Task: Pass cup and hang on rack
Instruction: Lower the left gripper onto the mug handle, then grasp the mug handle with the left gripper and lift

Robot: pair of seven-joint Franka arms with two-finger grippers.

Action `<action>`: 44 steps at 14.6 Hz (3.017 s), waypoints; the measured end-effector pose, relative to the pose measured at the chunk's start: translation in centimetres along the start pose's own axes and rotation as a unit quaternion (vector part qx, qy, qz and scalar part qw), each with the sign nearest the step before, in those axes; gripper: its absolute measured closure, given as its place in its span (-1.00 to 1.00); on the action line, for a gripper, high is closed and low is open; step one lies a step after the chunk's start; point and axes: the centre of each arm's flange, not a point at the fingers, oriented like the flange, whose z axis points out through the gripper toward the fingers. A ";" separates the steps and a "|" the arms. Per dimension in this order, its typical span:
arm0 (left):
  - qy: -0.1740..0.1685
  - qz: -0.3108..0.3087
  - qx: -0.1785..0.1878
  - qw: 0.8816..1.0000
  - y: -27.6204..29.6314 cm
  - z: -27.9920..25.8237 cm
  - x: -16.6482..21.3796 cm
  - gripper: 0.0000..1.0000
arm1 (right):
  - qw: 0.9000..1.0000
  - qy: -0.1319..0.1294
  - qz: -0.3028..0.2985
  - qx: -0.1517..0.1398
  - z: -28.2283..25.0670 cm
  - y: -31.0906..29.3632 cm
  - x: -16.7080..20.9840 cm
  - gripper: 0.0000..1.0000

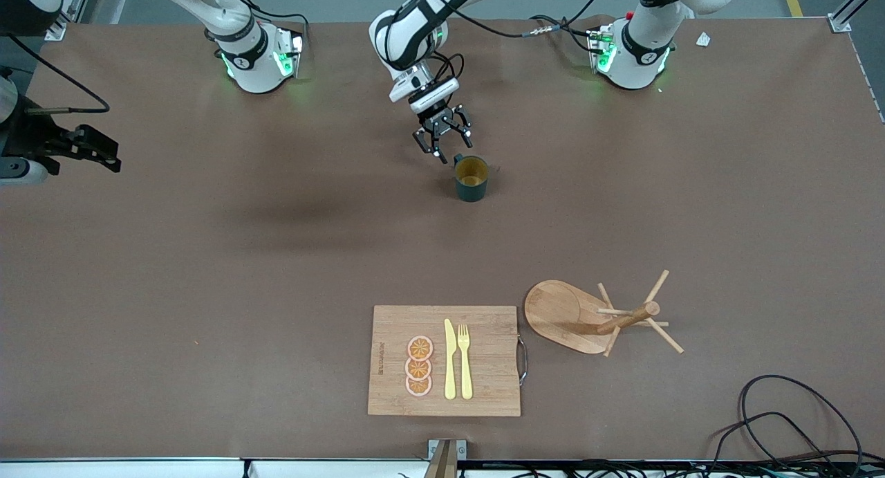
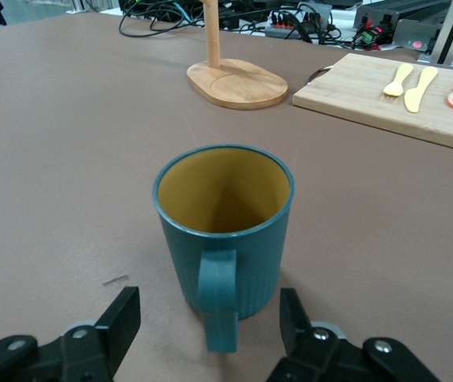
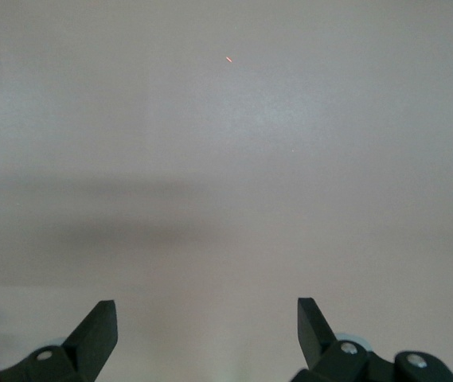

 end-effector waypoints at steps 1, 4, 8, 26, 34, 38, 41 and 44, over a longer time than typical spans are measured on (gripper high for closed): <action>0.001 0.001 0.000 1.000 0.1 0.2 -0.3 -0.44 | 1.000 0.003 0.000 0.000 -0.9 0.0 0.0 -1.00; 0.001 -0.005 -0.003 1.000 0.9 0.3 -0.3 -0.26 | 0.999 0.035 0.003 -0.003 -4.4 0.3 0.3 -1.00; 0.008 0.000 -0.006 1.000 1.2 1.3 -1.2 -0.09 | 0.997 0.073 0.004 0.003 -6.7 0.3 0.9 -1.00; -0.129 -0.051 0.050 0.989 11.6 0.6 17.7 0.58 | 0.998 0.060 0.025 0.024 -5.5 0.2 1.9 -1.00; -0.393 -0.163 0.057 0.903 9.8 3.2 43.3 0.58 | 0.993 0.059 0.103 0.028 -5.7 -0.1 1.9 -1.00; -0.500 -0.237 0.058 0.831 8.0 8.7 50.3 0.58 | 0.993 0.058 0.103 0.029 -5.6 -0.1 1.9 -1.00; -0.580 -0.275 0.044 0.765 5.7 14.5 55.2 0.58 | 0.993 0.056 0.099 0.029 -5.6 -0.6 1.9 -1.00; -0.646 -0.323 0.020 0.692 2.5 20.6 59.9 0.58 | 0.994 0.052 0.097 0.029 -5.6 -1.3 1.9 -1.00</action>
